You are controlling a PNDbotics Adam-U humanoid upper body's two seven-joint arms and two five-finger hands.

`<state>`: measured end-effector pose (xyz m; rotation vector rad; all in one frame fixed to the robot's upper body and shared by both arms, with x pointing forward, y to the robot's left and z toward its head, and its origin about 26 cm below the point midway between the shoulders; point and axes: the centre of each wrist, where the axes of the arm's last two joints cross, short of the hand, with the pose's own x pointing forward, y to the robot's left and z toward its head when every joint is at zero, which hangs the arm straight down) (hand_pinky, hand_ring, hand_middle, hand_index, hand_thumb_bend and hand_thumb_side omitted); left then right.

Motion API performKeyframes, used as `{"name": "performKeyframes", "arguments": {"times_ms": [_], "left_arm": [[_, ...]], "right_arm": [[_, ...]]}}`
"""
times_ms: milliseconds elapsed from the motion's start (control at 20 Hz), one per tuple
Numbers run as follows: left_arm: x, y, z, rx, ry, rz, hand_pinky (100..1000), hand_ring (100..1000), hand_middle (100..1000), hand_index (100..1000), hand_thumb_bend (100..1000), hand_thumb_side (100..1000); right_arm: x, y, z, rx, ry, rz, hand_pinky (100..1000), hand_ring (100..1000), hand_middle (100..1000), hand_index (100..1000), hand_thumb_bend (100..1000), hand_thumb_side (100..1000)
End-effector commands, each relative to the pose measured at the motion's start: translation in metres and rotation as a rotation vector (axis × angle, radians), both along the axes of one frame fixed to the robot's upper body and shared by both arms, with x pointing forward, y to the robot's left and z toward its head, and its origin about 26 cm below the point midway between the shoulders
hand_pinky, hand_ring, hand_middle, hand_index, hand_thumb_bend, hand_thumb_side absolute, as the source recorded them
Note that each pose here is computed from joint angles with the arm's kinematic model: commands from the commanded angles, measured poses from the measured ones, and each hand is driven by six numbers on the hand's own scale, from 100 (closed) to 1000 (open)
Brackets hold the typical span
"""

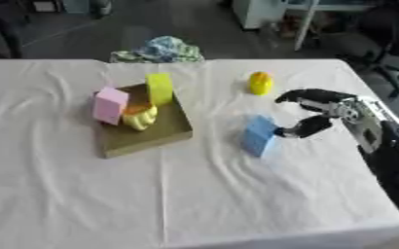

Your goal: Pick up objects on the table and place them in the box.

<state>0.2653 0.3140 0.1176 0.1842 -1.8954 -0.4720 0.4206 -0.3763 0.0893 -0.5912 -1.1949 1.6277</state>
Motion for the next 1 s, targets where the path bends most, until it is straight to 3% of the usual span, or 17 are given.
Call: {"name": "performKeyframes", "arguments": {"times_ms": [50, 1000], "left_arm": [[0.0, 0.0, 0.003, 0.013, -0.01, -0.004, 689, 510, 619, 784, 274, 819], [0.001, -0.001, 0.0, 0.025, 0.01, -0.015, 691, 509, 620, 787, 269, 829]], "right_arm": [[0.006, 0.004, 0.017, 0.006, -0.036, 0.028, 857, 949, 944, 1000, 458, 617], [0.008, 0.02, 0.0, 0.023, 0.043, 0.071, 850, 936, 929, 1000, 427, 636]]}}
